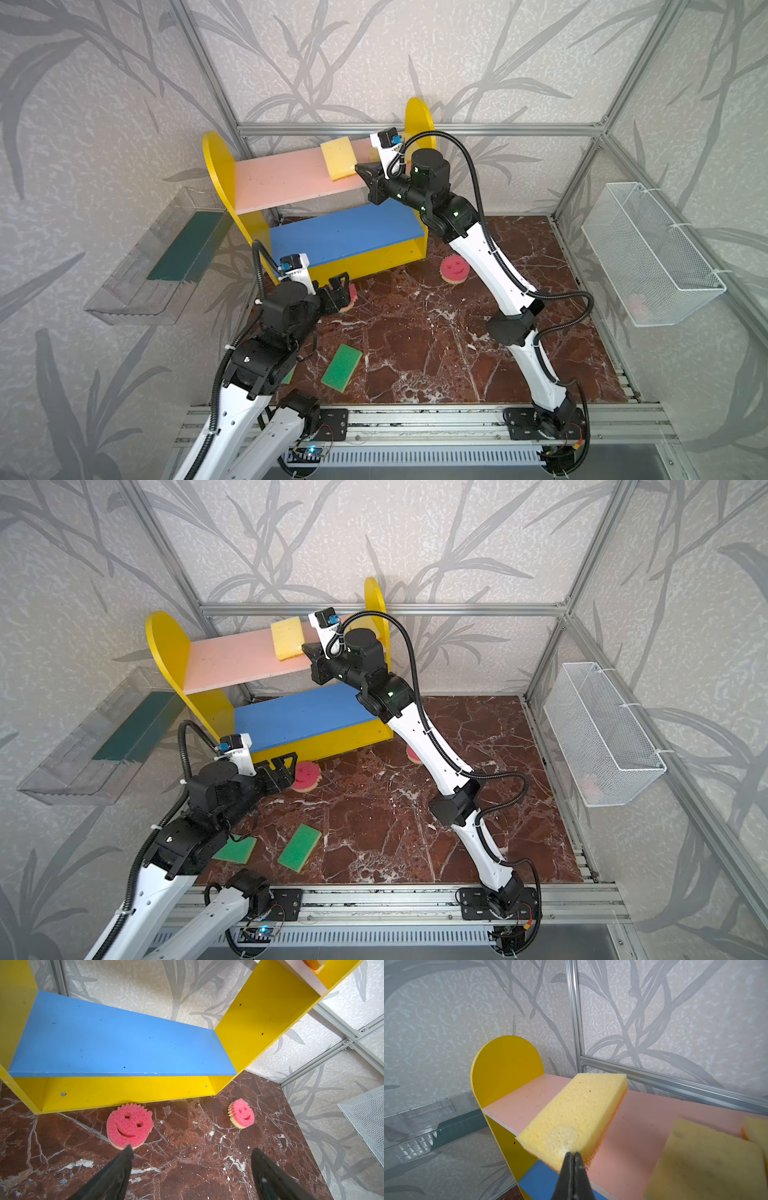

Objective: Place and organize the cleaning sponges onto the shelf

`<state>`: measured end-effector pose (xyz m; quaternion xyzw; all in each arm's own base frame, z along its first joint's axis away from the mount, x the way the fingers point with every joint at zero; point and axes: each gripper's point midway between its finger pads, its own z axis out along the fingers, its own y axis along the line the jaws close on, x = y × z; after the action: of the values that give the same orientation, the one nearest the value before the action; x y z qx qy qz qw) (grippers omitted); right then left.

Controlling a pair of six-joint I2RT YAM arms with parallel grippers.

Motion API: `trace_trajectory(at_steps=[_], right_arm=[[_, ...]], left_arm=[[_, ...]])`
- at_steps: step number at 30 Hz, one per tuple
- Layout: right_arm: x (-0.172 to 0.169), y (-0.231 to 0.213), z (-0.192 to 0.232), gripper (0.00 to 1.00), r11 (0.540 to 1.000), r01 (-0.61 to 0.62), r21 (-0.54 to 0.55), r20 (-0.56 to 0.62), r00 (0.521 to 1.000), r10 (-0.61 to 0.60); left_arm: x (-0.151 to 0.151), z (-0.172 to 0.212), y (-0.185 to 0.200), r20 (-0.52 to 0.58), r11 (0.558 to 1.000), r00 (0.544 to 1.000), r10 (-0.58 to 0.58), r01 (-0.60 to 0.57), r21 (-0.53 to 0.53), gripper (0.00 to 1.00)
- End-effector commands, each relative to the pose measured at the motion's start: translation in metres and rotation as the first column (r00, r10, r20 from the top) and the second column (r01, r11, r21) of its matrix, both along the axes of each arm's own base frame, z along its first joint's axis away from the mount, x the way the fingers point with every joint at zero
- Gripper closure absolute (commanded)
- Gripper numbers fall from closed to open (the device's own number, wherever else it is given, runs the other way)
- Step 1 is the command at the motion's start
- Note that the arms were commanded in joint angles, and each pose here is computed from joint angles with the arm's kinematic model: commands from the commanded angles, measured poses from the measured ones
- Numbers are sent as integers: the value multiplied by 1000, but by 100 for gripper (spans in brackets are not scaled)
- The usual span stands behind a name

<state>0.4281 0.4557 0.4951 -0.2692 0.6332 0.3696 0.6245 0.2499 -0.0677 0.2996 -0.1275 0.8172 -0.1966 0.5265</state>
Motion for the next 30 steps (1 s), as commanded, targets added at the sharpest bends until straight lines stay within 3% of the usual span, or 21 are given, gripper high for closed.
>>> trace_trajectory(at_steps=[1,6,11,18,20,23,24,30], right_arm=[[13,-9,3,100,997,70,17,13,997,-70],[21,-7,-8,100,996,94,3,3,996,-94],[24,-3,-16,88,996,87,-8,-2,996,-87],[26,0,-20,87,997,71,-7,-11,997,-71],[27,-1,-21,82,997,72,-11,-12,997,-72],[27,-2,-22,54,997,74,-14,-13,997,-74],[27,-3,-21,49,997,74,-16,-11,997,-74],[26,-10,-14,41,997,73,-15,-8,997,-73]], left_arm=[[-4,1,4,-1,1000,1000,12,-12,2,10],[-4,0,4,-4,1000,1000,11,-11,4,10],[-3,4,4,2,1000,1000,11,-11,2,10],[-2,12,3,15,1000,1000,12,-12,-2,10],[-2,12,3,13,1000,1000,11,-11,-3,10],[-1,12,3,11,1000,1000,11,-11,-2,10],[-1,13,3,12,1000,1000,12,-12,-2,10],[2,34,2,39,1000,999,6,-6,13,10]])
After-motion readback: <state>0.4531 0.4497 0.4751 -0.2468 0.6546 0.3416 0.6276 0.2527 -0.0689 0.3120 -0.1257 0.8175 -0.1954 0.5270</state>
